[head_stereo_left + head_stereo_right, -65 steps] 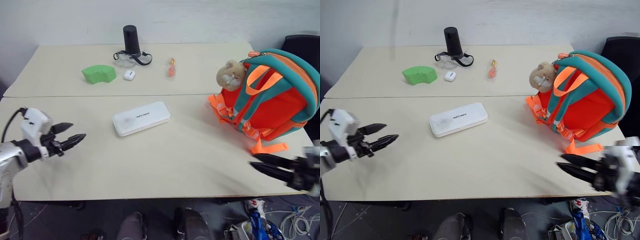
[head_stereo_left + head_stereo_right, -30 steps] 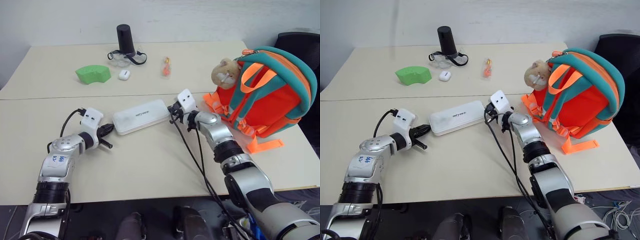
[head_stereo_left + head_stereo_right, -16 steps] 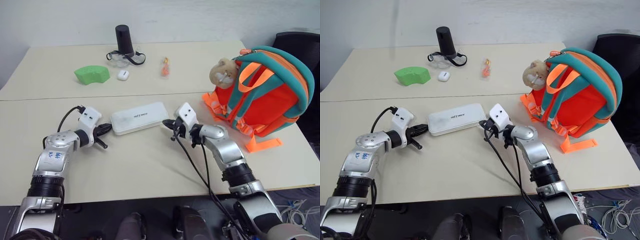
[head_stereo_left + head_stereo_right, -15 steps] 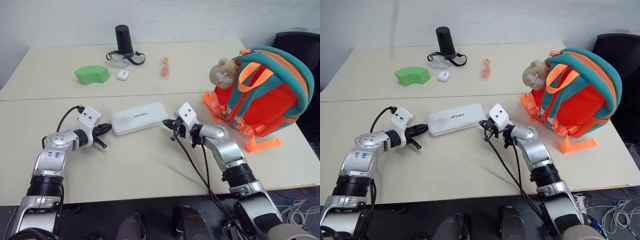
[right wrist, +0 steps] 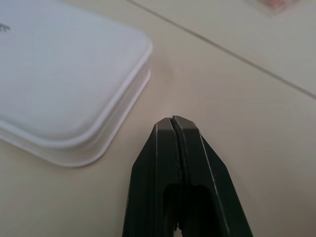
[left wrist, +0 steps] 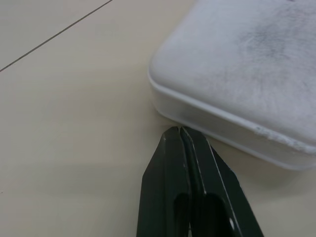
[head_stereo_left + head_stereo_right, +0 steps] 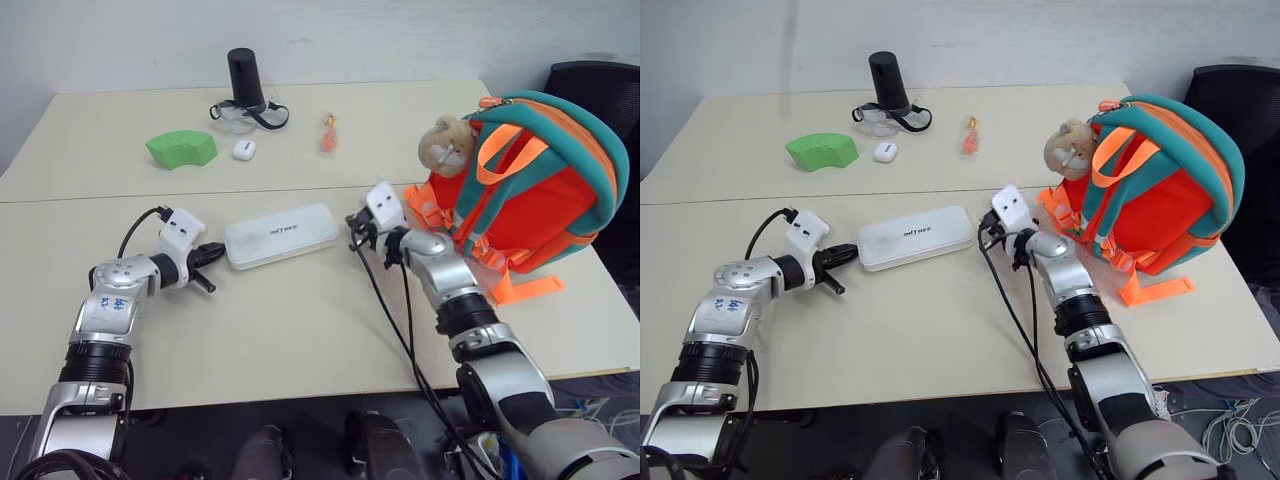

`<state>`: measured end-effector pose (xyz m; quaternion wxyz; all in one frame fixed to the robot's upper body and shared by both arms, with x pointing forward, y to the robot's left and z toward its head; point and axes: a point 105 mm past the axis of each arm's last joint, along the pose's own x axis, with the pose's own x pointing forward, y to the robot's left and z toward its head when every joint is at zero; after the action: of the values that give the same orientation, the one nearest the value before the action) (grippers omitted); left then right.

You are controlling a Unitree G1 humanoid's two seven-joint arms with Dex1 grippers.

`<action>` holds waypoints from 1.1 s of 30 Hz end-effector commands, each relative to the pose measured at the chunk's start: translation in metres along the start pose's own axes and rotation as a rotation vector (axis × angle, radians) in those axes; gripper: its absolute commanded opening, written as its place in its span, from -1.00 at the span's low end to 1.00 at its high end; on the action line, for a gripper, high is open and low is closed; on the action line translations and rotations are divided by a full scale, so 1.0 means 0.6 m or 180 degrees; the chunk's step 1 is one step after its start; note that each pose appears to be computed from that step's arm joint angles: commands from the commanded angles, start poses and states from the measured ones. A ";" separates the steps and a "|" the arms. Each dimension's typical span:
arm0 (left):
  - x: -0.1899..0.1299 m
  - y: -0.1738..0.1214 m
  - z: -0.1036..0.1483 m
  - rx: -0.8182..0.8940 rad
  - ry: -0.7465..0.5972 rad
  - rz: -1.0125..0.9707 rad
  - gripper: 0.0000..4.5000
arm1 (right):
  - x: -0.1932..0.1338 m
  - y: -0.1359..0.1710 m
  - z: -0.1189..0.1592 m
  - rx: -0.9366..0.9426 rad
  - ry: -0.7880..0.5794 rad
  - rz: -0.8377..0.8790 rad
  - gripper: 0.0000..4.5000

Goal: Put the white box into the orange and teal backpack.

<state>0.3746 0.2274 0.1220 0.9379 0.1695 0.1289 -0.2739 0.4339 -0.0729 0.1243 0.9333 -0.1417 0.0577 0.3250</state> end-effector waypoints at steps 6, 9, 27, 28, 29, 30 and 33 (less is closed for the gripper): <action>-0.002 0.004 0.020 0.0108 -0.0115 0.0032 -0.97 | -0.010 0.025 0.049 -0.0280 -0.0342 0.0263 -1.00; -0.004 0.008 0.019 0.0134 -0.0098 0.0026 -0.97 | -0.026 0.053 0.053 -0.0291 -0.0388 0.0453 -1.00; -0.034 0.034 -0.002 0.0124 0.0220 -0.0178 -0.97 | -0.072 0.066 0.047 -0.0325 -0.0160 0.0533 -1.00; -0.041 0.038 -0.007 0.0110 0.0313 -0.0211 -0.97 | -0.072 0.058 0.044 -0.0363 -0.0128 0.0504 -1.00; -0.048 0.043 -0.011 0.0111 0.0401 -0.0241 -0.97 | -0.072 0.050 0.041 -0.0398 -0.0101 0.0481 -1.00; -0.054 0.049 -0.012 0.0097 0.0465 -0.0262 -0.97 | -0.071 0.045 0.040 -0.0432 -0.0081 0.0464 -1.00; -0.064 0.059 -0.004 -0.0182 0.0498 -0.0379 -0.72 | -0.065 0.035 0.037 -0.0480 -0.0056 0.0432 -1.00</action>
<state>0.3622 0.2750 0.1302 0.9103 0.1760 0.2239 -0.3005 0.3886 -0.0768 0.1364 0.8973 -0.2001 0.0601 0.3889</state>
